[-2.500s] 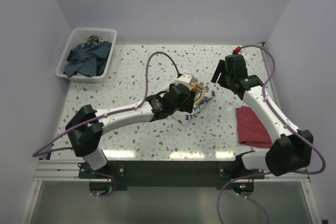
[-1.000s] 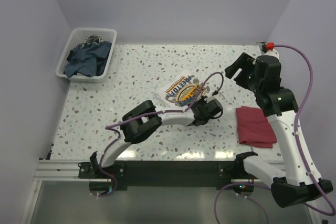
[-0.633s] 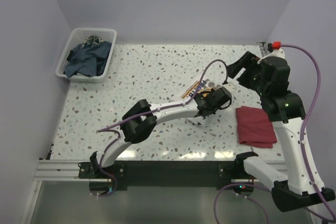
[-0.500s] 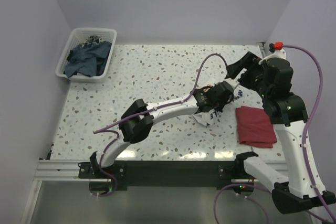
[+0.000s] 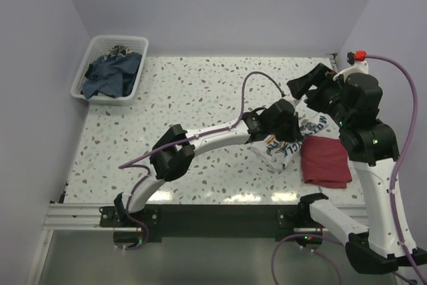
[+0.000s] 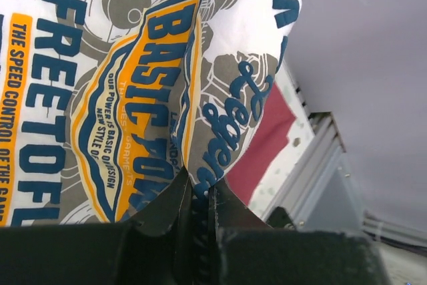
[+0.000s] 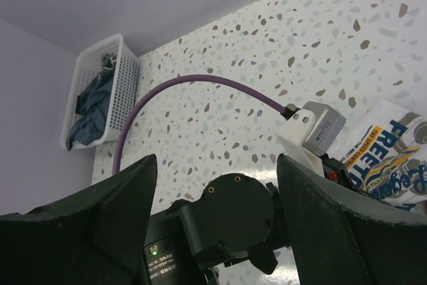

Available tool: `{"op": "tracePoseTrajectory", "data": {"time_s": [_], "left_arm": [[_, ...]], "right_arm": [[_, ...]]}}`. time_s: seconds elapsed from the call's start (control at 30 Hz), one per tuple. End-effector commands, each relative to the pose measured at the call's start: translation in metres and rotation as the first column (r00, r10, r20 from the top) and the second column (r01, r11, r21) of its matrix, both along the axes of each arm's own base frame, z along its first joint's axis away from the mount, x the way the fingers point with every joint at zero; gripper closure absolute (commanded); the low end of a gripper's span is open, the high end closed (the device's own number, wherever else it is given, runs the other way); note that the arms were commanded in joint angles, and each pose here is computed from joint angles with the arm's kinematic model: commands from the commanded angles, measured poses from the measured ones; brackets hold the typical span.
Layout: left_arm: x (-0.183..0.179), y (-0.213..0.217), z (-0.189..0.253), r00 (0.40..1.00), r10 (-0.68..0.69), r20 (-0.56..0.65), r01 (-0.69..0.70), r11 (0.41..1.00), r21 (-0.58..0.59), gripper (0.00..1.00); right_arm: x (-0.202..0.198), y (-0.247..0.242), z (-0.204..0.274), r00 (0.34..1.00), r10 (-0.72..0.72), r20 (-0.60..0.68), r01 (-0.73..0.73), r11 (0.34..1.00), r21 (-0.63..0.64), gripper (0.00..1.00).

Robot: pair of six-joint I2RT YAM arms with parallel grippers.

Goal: Fold and stack the tank tops
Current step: Neatly place the folded tank top to the corner

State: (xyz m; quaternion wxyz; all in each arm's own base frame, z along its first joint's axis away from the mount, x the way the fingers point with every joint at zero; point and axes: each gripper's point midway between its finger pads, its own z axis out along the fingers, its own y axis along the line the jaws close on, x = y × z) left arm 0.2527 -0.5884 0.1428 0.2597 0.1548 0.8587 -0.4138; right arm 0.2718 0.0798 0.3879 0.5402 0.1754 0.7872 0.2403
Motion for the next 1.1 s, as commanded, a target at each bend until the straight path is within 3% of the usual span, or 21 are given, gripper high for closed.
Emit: {"op": "tracePoseTrajectory", "data": {"time_s": [0.0, 0.23, 0.8, 1.07], "left_arm": [[-0.009, -0.032, 0.050, 0.999, 0.000, -0.053, -0.011, 0.977, -0.214, 1.00], [-0.002, -0.046, 0.054, 0.994, 0.072, -0.087, -0.092, 0.962, -0.257, 1.00], [-0.001, -0.089, 0.083, 0.998, 0.039, -0.047, -0.055, 0.907, -0.418, 1.00], [-0.001, -0.096, 0.089, 0.980, 0.159, -0.123, -0.198, 0.863, -0.465, 1.00]], "right_arm": [[-0.013, 0.004, 0.017, 0.999, 0.034, 0.034, -0.035, 0.999, 0.021, 0.24], [-0.017, 0.004, 0.019, 0.999, 0.043, 0.032, -0.043, 0.999, 0.008, 0.24], [-0.034, 0.006, 0.038, 0.994, 0.076, 0.076, -0.078, 0.997, 0.016, 0.24], [-0.038, 0.012, 0.041, 0.992, 0.099, 0.082, -0.104, 0.993, 0.055, 0.24]]}}
